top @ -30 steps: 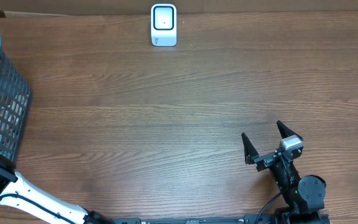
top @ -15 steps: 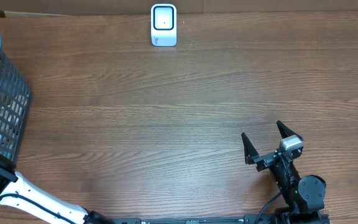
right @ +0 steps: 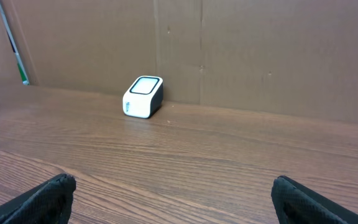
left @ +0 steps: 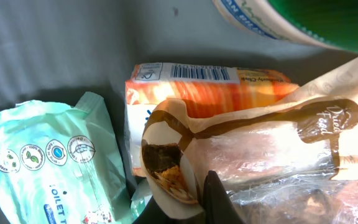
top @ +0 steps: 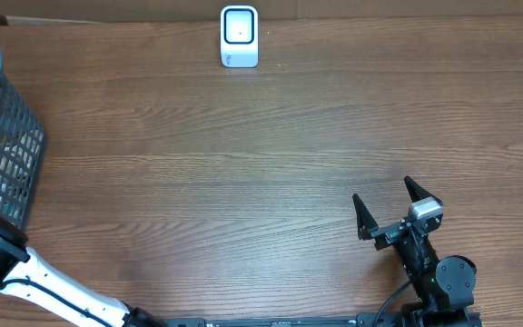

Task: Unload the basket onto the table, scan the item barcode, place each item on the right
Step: 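Grasp the clear-and-tan snack bag in the basket with the left gripper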

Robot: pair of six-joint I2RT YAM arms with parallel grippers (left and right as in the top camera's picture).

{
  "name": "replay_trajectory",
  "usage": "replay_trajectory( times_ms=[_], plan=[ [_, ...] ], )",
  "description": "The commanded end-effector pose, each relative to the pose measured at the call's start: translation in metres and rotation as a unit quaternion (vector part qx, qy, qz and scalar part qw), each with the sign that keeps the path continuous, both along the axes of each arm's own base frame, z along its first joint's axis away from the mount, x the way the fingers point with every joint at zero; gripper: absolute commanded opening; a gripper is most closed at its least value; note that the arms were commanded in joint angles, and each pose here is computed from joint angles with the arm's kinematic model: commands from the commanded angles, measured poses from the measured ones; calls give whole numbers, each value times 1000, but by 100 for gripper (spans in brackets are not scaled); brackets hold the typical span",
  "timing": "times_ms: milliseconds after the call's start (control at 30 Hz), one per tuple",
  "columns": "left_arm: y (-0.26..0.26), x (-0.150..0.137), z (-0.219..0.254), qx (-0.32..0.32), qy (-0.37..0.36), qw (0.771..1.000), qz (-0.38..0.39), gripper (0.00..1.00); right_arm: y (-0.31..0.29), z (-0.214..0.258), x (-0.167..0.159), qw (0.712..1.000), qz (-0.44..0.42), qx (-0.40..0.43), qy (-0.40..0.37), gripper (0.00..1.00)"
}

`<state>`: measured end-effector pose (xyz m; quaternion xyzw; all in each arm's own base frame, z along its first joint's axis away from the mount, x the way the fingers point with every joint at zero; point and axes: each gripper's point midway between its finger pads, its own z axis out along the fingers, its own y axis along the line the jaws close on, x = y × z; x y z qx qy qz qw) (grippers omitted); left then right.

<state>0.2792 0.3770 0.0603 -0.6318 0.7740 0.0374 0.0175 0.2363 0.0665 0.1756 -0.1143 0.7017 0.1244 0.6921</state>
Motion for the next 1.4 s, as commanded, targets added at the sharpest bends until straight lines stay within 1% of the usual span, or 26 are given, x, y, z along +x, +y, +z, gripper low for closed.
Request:
replay_trajectory(
  times_ms=[0,133,267,467,600,700,767,867,900,933,967,1000,1133,1300,1367],
  plan=[
    [-10,2,-11,-20,7,1000,-10,4,0,-1,0,1000,-2,1,-3,100],
    [-9,4,-2,-18,3,1000,-10,4,0,-1,0,1000,-2,1,-3,100],
    [-2,10,22,-1,-11,1000,-11,4,0,-1,0,1000,-2,1,-3,100],
    [14,32,92,53,-82,995,-15,4,0,-1,0,1000,-2,1,-3,100],
    [17,52,151,95,-162,982,-26,4,0,-1,0,1000,-2,1,-3,100],
    [15,60,190,124,-210,969,-36,4,0,-1,0,1000,-2,1,-3,100],
    [12,60,206,138,-222,965,-39,4,0,-1,0,1000,-2,2,-3,100],
    [7,54,207,132,-213,967,-37,4,0,-1,0,1000,-2,1,-3,100],
    [6,50,203,127,-201,971,-34,14,0,-1,0,1000,-2,1,-3,100],
    [6,45,196,123,-185,975,-31,33,0,-1,0,1000,-2,1,-3,100],
    [5,41,190,118,-169,978,-28,73,0,-1,0,1000,-2,1,-3,100],
    [6,36,181,112,-150,982,-24,100,0,-1,0,1000,-2,1,-3,100],
    [-4,26,136,51,-94,994,-35,100,0,-1,0,1000,-2,1,-3,100],
    [-13,17,87,-5,-51,998,-32,100,0,-1,0,1000,-2,1,-3,100],
    [-15,16,67,-20,-38,998,-45,100,0,-1,0,1000,-2,2,-3,100]
  ],
)
